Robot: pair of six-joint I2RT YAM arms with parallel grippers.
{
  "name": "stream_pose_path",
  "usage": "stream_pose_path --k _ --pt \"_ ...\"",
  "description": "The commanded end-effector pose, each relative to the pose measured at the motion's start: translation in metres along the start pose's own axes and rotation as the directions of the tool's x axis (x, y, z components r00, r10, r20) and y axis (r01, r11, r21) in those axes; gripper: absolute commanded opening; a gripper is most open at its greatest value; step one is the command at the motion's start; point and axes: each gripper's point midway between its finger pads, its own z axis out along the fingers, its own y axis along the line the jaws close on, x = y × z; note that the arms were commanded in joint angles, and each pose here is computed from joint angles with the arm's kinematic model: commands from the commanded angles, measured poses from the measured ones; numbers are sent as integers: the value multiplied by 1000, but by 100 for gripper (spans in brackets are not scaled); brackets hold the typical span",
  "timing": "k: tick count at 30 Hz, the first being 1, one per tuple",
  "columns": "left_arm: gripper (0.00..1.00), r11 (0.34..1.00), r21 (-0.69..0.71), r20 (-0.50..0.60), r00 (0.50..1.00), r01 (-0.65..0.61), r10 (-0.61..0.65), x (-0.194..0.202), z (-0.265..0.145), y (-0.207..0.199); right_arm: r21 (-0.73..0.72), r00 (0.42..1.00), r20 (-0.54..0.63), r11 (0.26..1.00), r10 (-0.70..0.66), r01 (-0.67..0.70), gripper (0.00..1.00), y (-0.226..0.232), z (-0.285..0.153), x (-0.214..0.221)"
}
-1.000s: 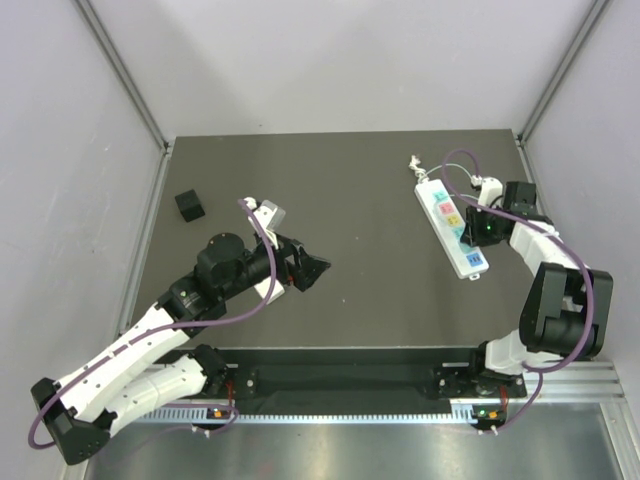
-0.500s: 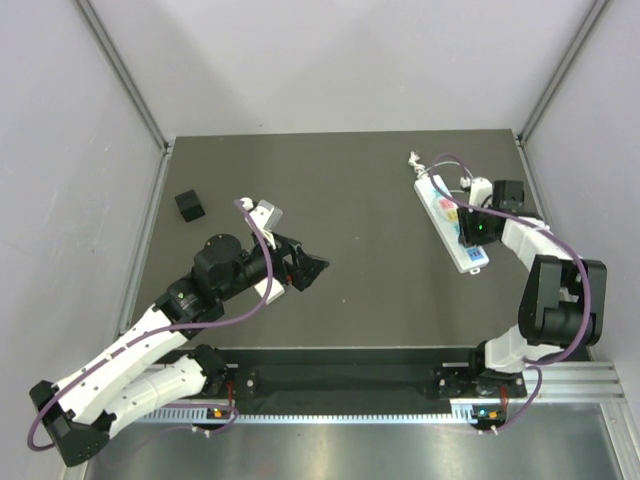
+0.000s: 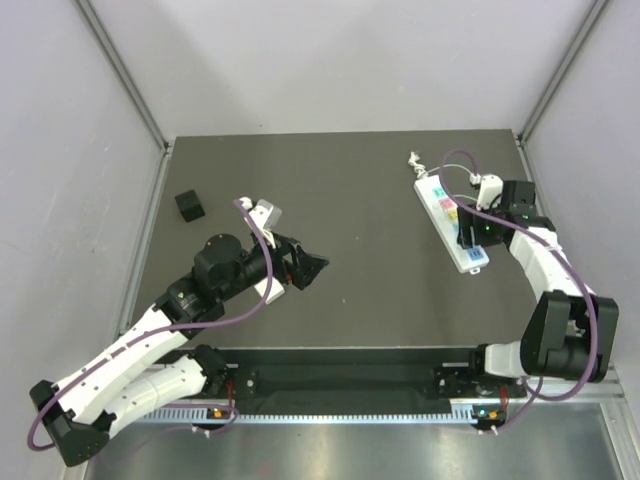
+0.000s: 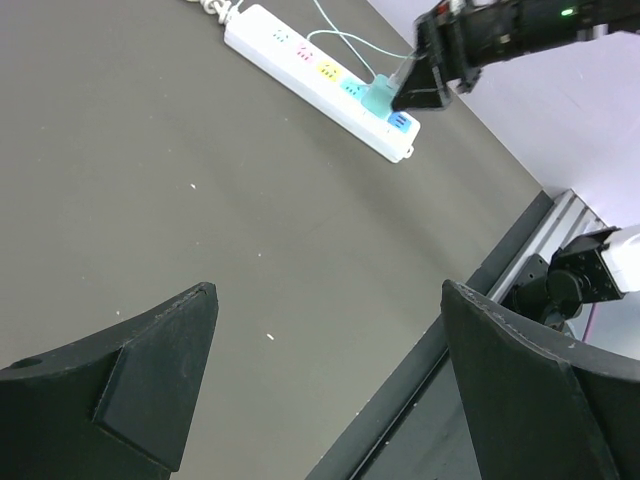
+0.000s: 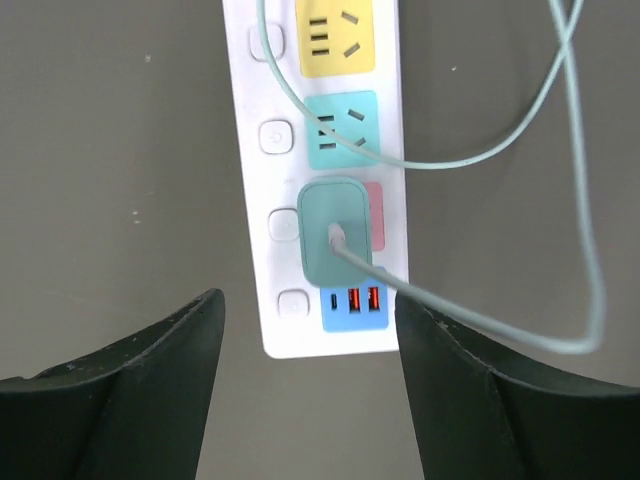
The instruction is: Insert the plug
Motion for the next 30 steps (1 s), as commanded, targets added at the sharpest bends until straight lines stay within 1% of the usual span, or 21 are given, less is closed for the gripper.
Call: stream_pose_path --k 1,2,4,5,6,7,8,10,11,12,13,14,16,18,21,22,23,24,26,29,30 --pt "97 999 -22 40 999 24 -23 -12 5 1 14 994 109 1000 7 -8 68 2 -36 -40" --pt "98 996 -68 53 997 57 -53 -16 7 8 32 993 117 999 7 -11 68 1 -45 -43" --pt "98 978 -182 15 995 101 -100 -6 14 28 91 994 102 995 40 -50 70 -6 -58 -41" --pt "98 955 -250 32 987 163 -160 -12 15 35 109 991 127 992 49 -63 71 -7 -68 -45" --pt "98 908 -382 18 983 174 -181 -2 12 58 117 988 136 989 70 -86 72 -7 -74 -46" --pt "99 868 -466 -18 979 172 -203 10 17 73 138 985 152 986 77 -98 73 -9 -80 -48" --pt "98 834 -512 5 971 207 -238 3 18 79 155 978 187 980 92 -122 75 -10 -90 -53" --pt "98 723 -667 -32 962 181 -270 24 13 114 145 950 257 964 180 -222 77 -4 -99 -68" --pt "98 672 -708 -2 951 218 -311 24 11 123 108 918 307 950 250 -294 82 3 -106 -79" --pt "98 616 -757 -4 941 218 -339 32 6 136 75 908 322 949 269 -307 85 12 -107 -84" --pt "98 527 -822 -11 919 217 -394 47 -3 158 51 901 341 952 268 -302 89 24 -111 -90" --pt "98 494 -844 -20 909 208 -416 54 -8 167 44 883 360 940 301 -339 93 27 -114 -94" --pt "98 431 -884 -31 897 181 -441 69 -15 185 0 883 378 954 277 -299 94 54 -119 -103" --pt "98 396 -902 -27 893 172 -449 76 -19 192 -48 872 394 954 292 -297 95 68 -122 -109" --pt "96 327 -931 -13 877 165 -481 96 -26 199 -163 872 401 958 282 -235 97 102 -122 -113" --pt "96 313 -935 -13 866 167 -501 103 -26 199 -204 878 395 957 272 -205 99 116 -122 -112" --pt "95 326 -929 -20 858 173 -513 111 -22 199 -220 875 403 957 268 -191 100 121 -122 -114" --pt "93 362 -918 -51 855 164 -515 115 -18 197 -236 881 388 953 270 -188 100 127 -117 -108" --pt "86 457 -884 -170 840 101 -515 131 -13 193 -285 889 377 945 262 -158 100 143 -113 -103" --pt "83 471 -881 -242 825 33 -511 145 -17 196 -335 895 370 934 249 -122 100 159 -115 -100" --pt "83 478 -878 -277 807 7 -521 152 -19 196 -338 896 372 934 244 -115 100 161 -115 -99"
